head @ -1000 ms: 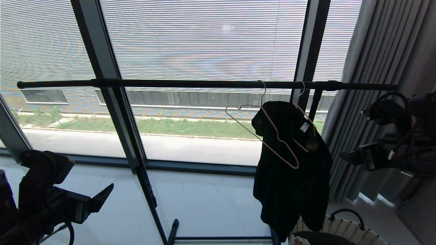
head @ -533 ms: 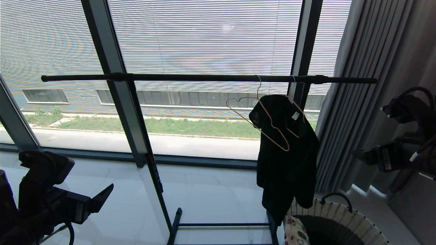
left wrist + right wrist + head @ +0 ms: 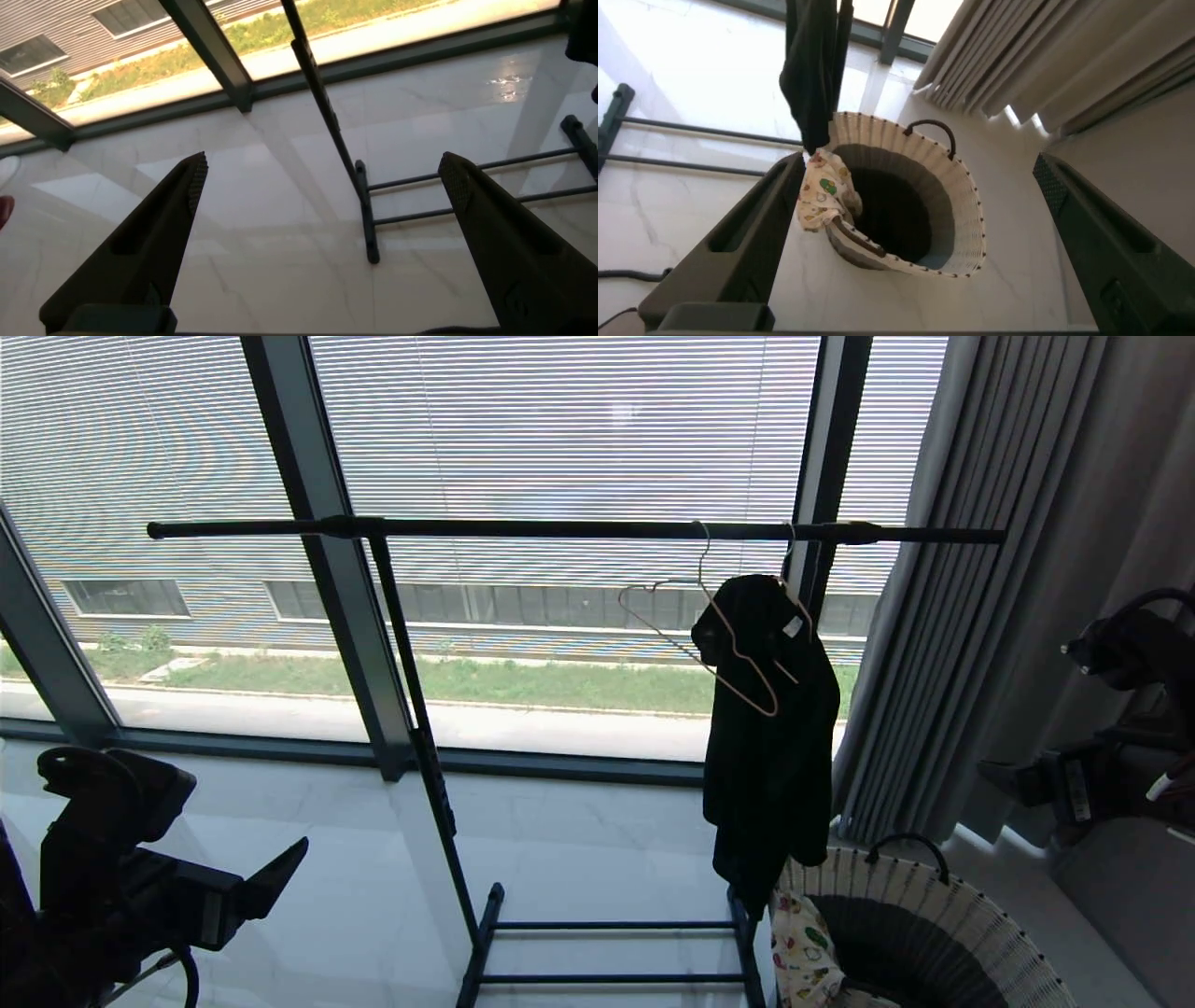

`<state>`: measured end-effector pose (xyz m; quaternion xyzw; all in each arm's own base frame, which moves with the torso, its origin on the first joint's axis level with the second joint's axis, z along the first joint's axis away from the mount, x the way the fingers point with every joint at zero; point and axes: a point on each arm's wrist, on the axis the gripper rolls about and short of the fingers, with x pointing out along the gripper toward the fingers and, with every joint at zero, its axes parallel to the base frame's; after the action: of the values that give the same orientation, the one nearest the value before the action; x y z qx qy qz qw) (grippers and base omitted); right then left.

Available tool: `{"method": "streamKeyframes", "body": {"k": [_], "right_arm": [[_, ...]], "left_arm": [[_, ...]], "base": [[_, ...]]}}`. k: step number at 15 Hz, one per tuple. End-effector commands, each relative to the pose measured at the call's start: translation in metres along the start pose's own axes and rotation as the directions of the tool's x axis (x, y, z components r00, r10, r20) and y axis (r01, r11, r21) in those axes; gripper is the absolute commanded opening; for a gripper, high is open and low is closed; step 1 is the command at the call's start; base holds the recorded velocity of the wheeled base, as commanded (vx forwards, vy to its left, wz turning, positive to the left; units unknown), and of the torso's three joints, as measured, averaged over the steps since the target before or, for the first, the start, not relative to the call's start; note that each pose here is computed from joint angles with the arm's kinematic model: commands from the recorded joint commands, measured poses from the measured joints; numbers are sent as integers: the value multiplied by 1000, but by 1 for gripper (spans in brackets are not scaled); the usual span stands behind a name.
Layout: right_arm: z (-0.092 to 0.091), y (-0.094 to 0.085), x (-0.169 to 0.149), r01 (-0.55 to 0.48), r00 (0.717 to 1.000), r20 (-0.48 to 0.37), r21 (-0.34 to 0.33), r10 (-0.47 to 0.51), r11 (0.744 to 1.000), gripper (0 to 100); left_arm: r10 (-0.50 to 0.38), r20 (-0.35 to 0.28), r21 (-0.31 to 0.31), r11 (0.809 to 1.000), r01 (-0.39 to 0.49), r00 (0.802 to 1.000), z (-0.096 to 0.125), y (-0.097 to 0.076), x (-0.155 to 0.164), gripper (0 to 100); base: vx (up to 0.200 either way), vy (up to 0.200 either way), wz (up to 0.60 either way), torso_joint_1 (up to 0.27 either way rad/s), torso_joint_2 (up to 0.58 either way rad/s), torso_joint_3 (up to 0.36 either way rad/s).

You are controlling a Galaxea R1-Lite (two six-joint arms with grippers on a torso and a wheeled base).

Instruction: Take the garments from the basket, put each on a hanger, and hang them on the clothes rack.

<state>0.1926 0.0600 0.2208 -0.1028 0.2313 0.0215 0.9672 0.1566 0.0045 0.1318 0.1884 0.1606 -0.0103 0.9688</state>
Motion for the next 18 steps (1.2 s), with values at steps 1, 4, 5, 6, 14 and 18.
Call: {"method": "streamKeyframes", "body": {"k": [1,4,5,6,14,18], "right_arm": [[-2,1,1,-1,1000,-6,-2,1,1000,100],[-6,1,2,-3,1000,-20,-6,3,1000,100],[-7,1,2,-4,1000,-25,-8,3,1000,100],[-12,2,3,-6,999,-43,-13,6,1000,100],[-25,4,7,-7,996,-88,-29,4,1000,100],[-30,4,8,-8,995,-104,-34,5,999,100]], "left_arm": [[1,0,0,1000,-1,1000,0,0,0,100],[0,-3,2,1000,0,1000,-1,0,0,100],[-1,-5,2,1000,1,1000,-1,0,1,100],[-2,-7,2,1000,2,1000,-1,0,1,100],[-8,-23,5,1000,8,1000,-2,-1,5,100],[-9,-24,7,1000,9,1000,-3,-1,5,100]], "base": [[0,0,0,-198,496,266],[0,0,0,-232,510,281],[0,0,0,-227,530,290],[0,0,0,-222,505,281],[0,0,0,-207,497,289],[0,0,0,-179,476,295]]}}
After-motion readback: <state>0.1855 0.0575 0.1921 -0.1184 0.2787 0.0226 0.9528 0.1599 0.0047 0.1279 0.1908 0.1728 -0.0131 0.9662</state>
